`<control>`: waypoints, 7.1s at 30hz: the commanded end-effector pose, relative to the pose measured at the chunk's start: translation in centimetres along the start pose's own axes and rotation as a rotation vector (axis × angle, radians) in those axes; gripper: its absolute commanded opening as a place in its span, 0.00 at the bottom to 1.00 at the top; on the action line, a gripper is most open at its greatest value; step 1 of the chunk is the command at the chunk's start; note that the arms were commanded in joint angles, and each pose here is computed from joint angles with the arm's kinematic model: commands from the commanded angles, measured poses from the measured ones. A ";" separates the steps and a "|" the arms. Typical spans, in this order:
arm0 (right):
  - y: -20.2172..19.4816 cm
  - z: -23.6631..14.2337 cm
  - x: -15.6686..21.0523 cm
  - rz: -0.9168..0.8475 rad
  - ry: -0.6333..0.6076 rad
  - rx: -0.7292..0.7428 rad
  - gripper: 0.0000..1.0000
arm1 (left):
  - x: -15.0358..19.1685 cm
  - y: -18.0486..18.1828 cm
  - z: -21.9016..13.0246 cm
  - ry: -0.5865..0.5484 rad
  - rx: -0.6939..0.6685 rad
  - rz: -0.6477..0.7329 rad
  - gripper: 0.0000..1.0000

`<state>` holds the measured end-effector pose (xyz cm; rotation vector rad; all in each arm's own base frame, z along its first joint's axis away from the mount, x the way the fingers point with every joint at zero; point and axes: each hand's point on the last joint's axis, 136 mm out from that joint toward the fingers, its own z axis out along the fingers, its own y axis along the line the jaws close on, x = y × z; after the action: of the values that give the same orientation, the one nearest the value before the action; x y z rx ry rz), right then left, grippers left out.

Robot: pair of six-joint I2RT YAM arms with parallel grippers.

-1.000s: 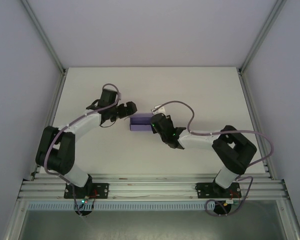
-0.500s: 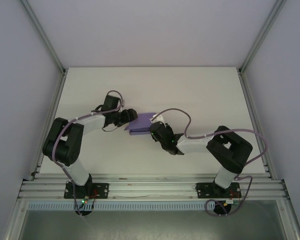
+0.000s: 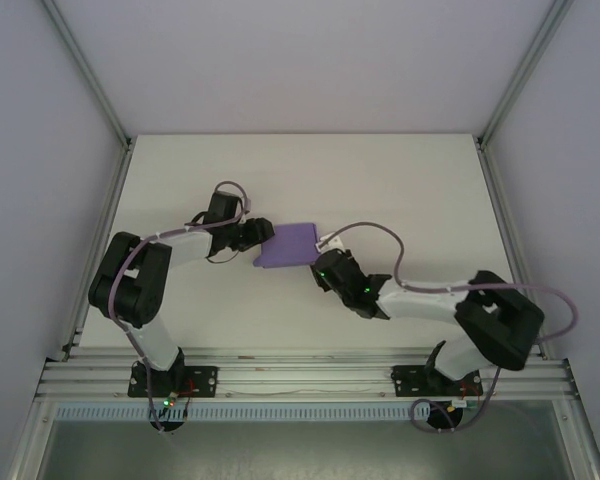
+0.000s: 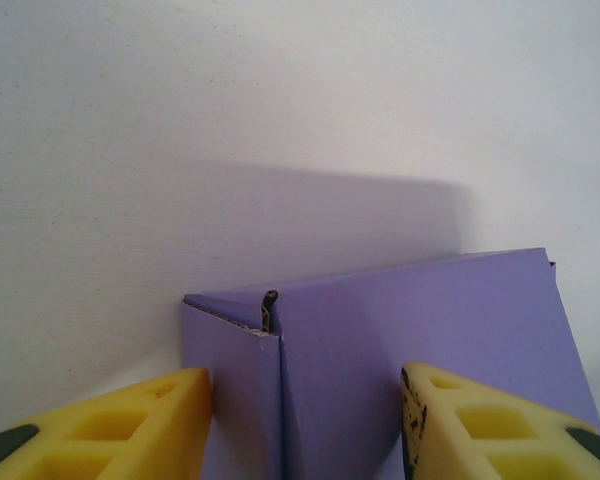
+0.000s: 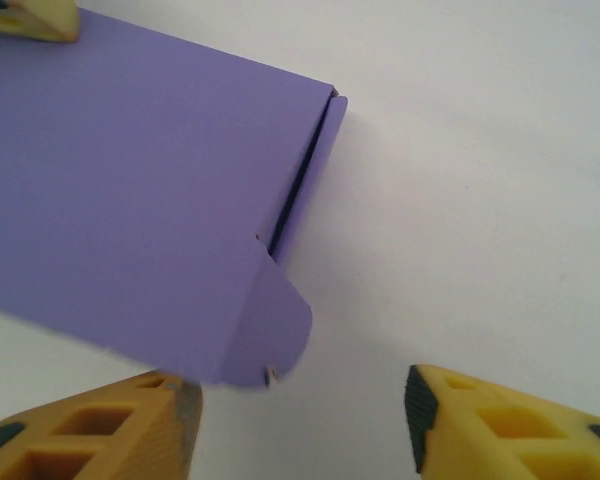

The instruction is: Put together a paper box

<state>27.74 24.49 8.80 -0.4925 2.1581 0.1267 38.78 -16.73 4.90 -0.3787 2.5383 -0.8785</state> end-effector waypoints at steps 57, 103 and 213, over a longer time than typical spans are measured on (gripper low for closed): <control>2.8 5.6 -8.0 0.960 0.206 -0.722 0.58 | 2.8 2.8 1.3 0.036 0.274 -0.130 0.16; -5.3 -4.0 -7.5 1.555 0.750 -0.498 0.36 | 6.0 -16.0 -5.9 -0.273 -0.112 1.631 1.00; -6.9 -3.5 -5.5 0.335 0.241 -0.251 0.00 | 12.0 -9.3 -0.2 0.651 0.034 1.533 0.43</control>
<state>29.37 18.80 14.61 -0.6078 2.4734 0.5230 29.65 -28.42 9.06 1.8318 2.2181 -0.3438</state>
